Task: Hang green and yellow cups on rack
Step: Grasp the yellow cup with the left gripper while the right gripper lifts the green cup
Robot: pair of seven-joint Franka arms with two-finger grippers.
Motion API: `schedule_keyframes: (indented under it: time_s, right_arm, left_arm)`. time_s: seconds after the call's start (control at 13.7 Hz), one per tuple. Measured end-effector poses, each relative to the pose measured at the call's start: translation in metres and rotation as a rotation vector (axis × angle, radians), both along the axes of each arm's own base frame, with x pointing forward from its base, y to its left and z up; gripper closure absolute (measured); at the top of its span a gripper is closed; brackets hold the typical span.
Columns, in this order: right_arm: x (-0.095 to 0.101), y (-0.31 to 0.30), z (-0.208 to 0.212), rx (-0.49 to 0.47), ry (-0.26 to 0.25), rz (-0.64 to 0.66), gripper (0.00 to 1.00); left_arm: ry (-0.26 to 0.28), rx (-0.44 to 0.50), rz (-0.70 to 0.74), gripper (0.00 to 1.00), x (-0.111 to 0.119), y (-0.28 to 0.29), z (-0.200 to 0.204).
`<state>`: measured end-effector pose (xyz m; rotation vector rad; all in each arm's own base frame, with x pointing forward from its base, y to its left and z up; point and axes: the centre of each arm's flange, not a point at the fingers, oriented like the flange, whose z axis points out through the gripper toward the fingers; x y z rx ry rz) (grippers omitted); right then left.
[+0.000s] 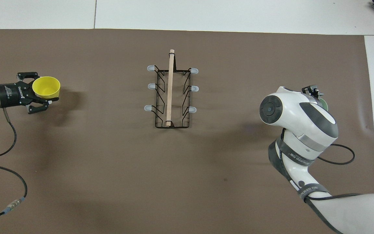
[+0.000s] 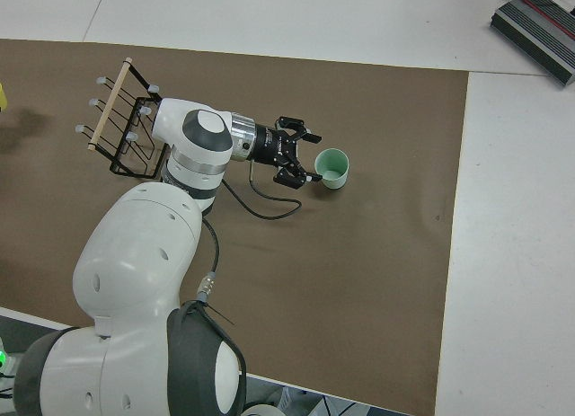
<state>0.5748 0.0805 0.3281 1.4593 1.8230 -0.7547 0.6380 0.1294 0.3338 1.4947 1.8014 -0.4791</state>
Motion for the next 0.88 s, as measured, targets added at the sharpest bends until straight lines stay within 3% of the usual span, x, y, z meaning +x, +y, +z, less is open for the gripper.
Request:
schedule_keyframes:
  time_s: [0.37,0.59,0.88]
  right_arm:
    - [0.0,0.01,-0.022,0.005,-0.048,-0.034,0.0]
    - [0.0,0.011,-0.038,0.016,-0.074,-0.066,0.0]
    - [-0.004,0.013,-0.058,0.025,-0.073,-0.078,0.0]
  left_arm:
    - [-0.048,0.044,-0.029,0.31,0.013,-0.002,0.026]
    - [-0.112,0.101,0.008,0.31,0.021,-0.002,0.049]
    - [-0.131,0.191,-0.078,0.31,0.023,-0.028,0.071]
